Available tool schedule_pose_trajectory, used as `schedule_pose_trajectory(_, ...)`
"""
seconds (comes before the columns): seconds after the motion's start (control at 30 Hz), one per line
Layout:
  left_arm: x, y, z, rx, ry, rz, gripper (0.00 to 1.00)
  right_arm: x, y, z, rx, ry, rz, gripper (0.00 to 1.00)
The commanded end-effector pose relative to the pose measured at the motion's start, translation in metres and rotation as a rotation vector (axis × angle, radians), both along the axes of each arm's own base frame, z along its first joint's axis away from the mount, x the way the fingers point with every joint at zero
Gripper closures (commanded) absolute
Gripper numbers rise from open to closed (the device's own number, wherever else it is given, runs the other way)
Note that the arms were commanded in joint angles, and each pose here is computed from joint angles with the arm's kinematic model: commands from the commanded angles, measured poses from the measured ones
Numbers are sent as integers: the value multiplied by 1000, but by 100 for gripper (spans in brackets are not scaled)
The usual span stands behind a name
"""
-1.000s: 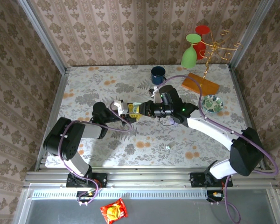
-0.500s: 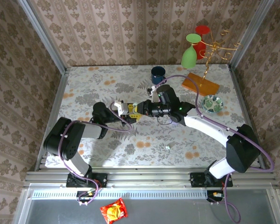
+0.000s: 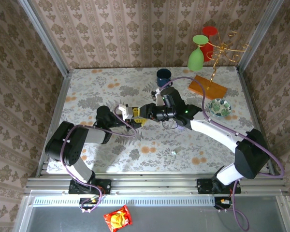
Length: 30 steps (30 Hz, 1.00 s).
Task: Insert wireless bluetooth earbuds into charging case
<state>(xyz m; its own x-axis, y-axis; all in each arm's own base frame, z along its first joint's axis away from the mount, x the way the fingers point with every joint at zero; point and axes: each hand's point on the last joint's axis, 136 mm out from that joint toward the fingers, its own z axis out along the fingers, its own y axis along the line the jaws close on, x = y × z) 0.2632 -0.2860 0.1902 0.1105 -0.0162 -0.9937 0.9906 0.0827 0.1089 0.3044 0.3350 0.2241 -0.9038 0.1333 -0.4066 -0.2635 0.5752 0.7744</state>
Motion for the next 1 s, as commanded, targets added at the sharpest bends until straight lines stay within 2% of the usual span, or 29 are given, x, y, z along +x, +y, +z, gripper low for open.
schedule_pose_trajectory(0.0,-3,4,12,-24,-49,-5,60,-7,-12,5,-59,-29,-9,58)
schedule_pose_trajectory(0.17,2,6,11,-24,-29,15,60,-14,-26,19,-45,-124,-29,53)
schedule_pose_trajectory(0.27,10,10,13,-31,1,55,60,-21,-46,14,-80,-159,-82,53)
schedule_pose_trajectory(0.37,16,15,15,-38,20,82,60,-31,-78,-8,-193,-167,-148,53)
schedule_pose_trajectory(0.47,21,19,15,-39,19,112,61,-43,-117,-47,-369,-134,-215,53)
schedule_pose_trajectory(0.53,22,20,16,-43,17,124,62,-55,-137,-74,-476,-70,-228,53)
schedule_pose_trajectory(0.63,22,21,18,-45,18,128,62,-73,-149,-105,-525,43,-235,53)
schedule_pose_trajectory(0.8,21,21,17,-43,25,121,62,-101,-158,-151,-435,303,-293,54)
schedule_pose_trajectory(0.97,20,21,15,-39,13,114,61,-126,-149,-175,-360,432,-253,54)
